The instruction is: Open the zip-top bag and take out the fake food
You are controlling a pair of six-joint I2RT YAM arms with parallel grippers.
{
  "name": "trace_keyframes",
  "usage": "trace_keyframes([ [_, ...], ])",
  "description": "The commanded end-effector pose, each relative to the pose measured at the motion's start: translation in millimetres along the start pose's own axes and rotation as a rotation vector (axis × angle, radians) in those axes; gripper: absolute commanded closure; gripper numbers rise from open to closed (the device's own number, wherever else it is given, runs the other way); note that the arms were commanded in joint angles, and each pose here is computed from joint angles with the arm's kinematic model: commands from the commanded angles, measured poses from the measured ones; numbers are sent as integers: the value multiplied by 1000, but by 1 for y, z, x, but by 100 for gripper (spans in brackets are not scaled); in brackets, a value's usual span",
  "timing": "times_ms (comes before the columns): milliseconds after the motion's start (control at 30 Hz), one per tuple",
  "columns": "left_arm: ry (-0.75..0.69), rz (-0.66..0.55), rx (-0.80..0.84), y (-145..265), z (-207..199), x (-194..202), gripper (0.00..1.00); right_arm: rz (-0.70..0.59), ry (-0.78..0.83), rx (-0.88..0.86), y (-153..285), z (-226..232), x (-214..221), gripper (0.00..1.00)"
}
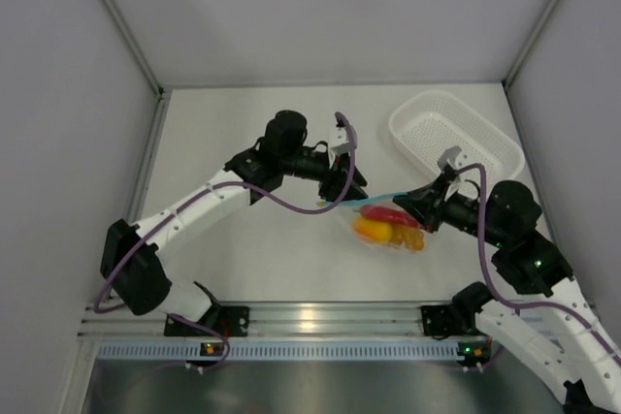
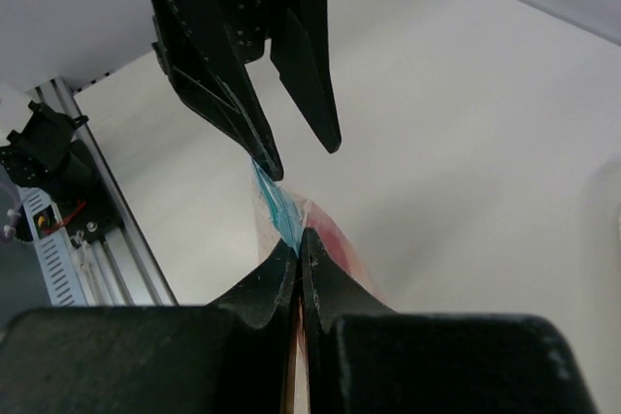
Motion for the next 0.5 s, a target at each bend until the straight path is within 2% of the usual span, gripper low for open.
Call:
trace_keyframes([
  [0, -96, -65, -46, 15, -11, -27, 55, -33, 22, 24, -7, -5, -5, 100],
  [467, -94, -65, -50, 18, -15, -24, 56, -63, 23, 7, -5, -2, -8, 100],
])
Point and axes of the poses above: each gripper's point midway between its finger pads, its own y axis back along the fingers, its own z axis along the line the jaws close on, x = y × z, the point moved 9 cm from there along y, back along the fingers, and after that the axes turned 1 degree about y, right-handed, at the moved point
